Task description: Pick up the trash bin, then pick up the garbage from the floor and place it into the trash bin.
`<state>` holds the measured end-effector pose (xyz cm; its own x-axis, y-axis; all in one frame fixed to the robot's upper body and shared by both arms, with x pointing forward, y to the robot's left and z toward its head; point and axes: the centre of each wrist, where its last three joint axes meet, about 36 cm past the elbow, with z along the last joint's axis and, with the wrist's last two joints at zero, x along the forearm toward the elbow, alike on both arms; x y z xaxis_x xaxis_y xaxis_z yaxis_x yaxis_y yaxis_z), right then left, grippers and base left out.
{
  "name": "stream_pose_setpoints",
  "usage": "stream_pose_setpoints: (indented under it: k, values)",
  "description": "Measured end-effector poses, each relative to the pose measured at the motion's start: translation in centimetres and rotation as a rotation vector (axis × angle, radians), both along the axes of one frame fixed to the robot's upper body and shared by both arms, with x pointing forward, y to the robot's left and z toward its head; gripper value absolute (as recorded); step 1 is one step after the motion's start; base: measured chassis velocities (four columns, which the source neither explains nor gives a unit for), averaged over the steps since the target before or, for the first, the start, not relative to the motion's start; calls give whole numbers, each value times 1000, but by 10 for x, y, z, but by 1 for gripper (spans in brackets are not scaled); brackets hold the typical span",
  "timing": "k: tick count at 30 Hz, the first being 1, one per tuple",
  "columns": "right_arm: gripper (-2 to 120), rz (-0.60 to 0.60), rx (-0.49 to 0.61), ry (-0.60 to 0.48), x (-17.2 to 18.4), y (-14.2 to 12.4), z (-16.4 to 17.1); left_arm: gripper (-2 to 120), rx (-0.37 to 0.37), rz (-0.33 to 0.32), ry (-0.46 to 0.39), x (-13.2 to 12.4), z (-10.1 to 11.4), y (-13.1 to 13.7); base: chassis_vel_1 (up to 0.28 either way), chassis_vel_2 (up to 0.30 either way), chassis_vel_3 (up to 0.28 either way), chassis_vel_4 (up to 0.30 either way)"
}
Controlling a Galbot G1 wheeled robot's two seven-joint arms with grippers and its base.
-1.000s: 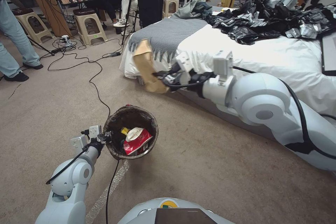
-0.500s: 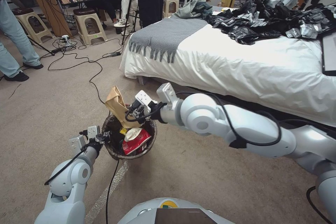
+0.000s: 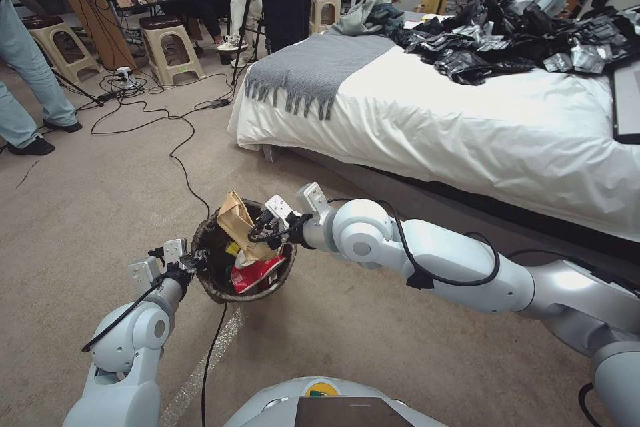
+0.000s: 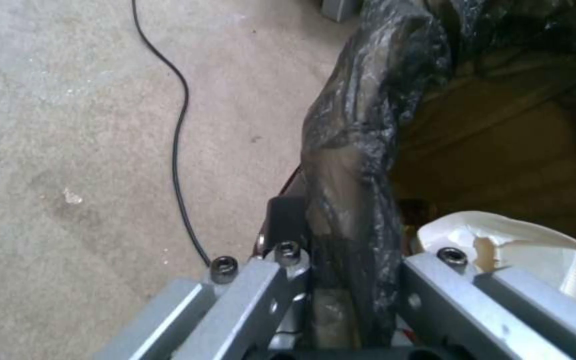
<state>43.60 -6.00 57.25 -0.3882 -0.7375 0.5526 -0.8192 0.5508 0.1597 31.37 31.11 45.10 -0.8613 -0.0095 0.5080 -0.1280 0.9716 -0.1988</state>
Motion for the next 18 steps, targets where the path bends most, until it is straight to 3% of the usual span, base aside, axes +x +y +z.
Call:
stream_pose_setpoints:
  k: [5, 8, 11, 18]
  values:
    - [35, -28, 44, 20, 5, 2, 0, 0, 0, -3, -1, 1, 0, 0, 0, 0, 0, 0]
    - [51, -44, 59, 30, 6, 5, 1, 0, 0, -6, -1, 1, 0, 0, 0, 0, 0, 0]
    - [57, -47, 63, 32, 6, 6, 1, 0, 1, -5, -1, 1, 0, 1, 0, 0, 0, 0]
    - [88, -65, 80, 38, 1, 8, 1, 0, 2, -2, -2, -1, 0, 1, 0, 0, 0, 0]
